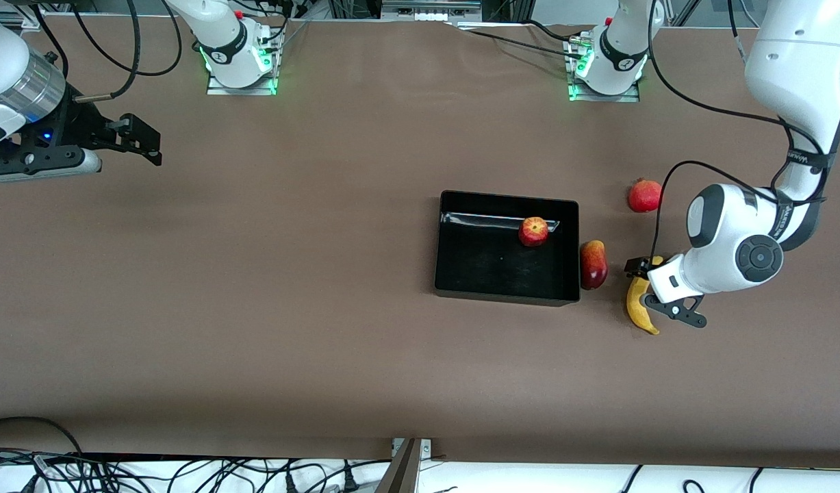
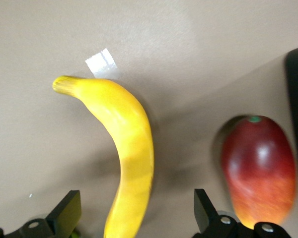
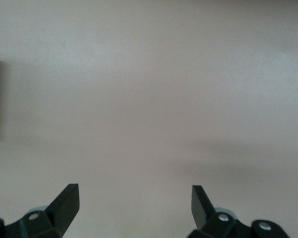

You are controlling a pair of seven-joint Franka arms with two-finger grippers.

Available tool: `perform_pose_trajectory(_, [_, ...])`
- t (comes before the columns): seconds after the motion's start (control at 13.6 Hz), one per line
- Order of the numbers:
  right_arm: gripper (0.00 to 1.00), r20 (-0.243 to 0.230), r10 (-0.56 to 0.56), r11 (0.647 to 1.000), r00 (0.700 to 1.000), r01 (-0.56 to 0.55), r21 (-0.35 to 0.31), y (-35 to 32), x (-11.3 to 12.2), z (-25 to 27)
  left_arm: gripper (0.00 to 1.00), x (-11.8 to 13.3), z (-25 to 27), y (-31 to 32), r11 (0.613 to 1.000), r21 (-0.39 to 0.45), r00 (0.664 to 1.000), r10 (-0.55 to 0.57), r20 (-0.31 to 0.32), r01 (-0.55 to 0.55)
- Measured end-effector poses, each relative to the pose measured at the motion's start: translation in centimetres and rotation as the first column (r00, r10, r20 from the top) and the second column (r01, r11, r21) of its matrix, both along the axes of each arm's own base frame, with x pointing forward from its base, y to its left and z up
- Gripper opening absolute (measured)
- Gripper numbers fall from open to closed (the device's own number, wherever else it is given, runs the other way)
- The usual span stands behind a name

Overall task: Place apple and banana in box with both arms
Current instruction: 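Move the left gripper to the yellow banana and grasp it, then lift the banana with the left gripper and carry it over the box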

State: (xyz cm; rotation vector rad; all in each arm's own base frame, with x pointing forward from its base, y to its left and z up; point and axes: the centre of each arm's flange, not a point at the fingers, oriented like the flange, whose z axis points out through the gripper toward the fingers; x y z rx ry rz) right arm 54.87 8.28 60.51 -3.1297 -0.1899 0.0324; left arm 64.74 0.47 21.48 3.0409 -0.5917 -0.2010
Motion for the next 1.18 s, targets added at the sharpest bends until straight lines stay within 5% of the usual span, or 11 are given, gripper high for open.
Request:
perform_pose_trajectory(0.15, [1.00, 0.000, 0.000, 1.000, 1.000, 0.000, 0.000, 0.0, 0.0, 0.0, 0.94, -0.5, -2.2, 0.0, 1.000, -0.012, 1.000, 0.001, -0.007, -0.001])
perform_pose_trajectory(0.44, [1.00, 0.000, 0.000, 1.000, 1.000, 0.000, 0.000, 0.0, 0.0, 0.0, 0.47, -0.8, -3.0, -0.3, 1.000, -0.011, 1.000, -0.020, -0.018, 0.019])
perform_pose_trajectory(0.59, [1.00, 0.000, 0.000, 1.000, 1.000, 0.000, 0.000, 0.0, 0.0, 0.0, 0.33, -0.8, -2.9, -0.3, 0.999, -0.002, 0.999, -0.038, -0.014, 0.038])
perform_pose_trajectory(0.81, [1.00, 0.000, 0.000, 1.000, 1.000, 0.000, 0.000, 0.0, 0.0, 0.0, 0.33, 0.1, -0.3, -0.6, 0.998, 0.003, 0.998, -0.058, 0.025, 0.057])
perform_pose_trajectory(1.18, [1.00, 0.000, 0.000, 1.000, 1.000, 0.000, 0.000, 0.0, 0.0, 0.0, 0.33, 1.6, 13.0, -5.7, 0.993, 0.028, 0.994, -0.111, 0.004, 0.111])
